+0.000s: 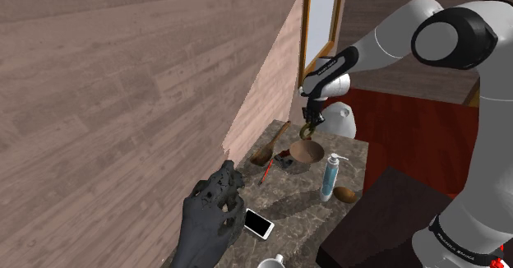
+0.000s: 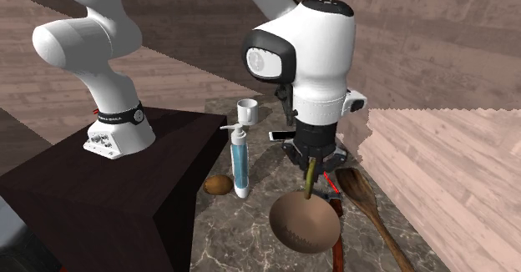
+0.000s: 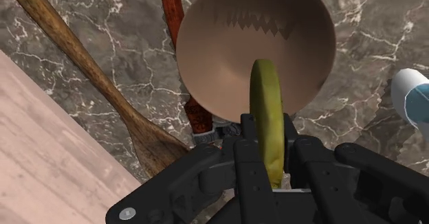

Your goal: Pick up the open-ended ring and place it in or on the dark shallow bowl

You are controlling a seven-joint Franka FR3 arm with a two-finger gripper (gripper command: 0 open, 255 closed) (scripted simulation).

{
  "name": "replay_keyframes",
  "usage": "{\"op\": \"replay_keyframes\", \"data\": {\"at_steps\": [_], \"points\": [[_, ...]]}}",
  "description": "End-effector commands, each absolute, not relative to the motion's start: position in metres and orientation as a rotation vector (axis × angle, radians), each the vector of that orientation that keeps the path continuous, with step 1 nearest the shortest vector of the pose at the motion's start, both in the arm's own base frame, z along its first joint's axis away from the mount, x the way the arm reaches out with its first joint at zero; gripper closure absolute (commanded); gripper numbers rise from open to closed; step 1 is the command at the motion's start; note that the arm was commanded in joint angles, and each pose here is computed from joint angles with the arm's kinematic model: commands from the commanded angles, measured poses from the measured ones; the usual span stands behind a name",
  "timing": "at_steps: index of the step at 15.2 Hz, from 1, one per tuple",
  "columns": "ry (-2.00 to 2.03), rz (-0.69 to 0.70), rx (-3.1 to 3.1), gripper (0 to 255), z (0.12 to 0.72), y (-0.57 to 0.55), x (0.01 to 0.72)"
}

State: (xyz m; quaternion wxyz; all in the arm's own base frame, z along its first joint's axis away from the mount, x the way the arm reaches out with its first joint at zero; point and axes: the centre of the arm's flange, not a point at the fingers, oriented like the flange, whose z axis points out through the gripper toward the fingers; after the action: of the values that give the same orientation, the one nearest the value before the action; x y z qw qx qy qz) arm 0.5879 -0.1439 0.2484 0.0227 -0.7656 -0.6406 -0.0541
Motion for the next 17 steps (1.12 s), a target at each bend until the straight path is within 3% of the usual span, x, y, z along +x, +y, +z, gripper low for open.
{"op": "replay_keyframes", "data": {"at_steps": [1, 17], "points": [[-1.986, -0.167, -2.369, 255, 0.241, -0.15, 0.587], [-1.986, -0.167, -2.369, 255, 0.158, -0.15, 0.587]]}}
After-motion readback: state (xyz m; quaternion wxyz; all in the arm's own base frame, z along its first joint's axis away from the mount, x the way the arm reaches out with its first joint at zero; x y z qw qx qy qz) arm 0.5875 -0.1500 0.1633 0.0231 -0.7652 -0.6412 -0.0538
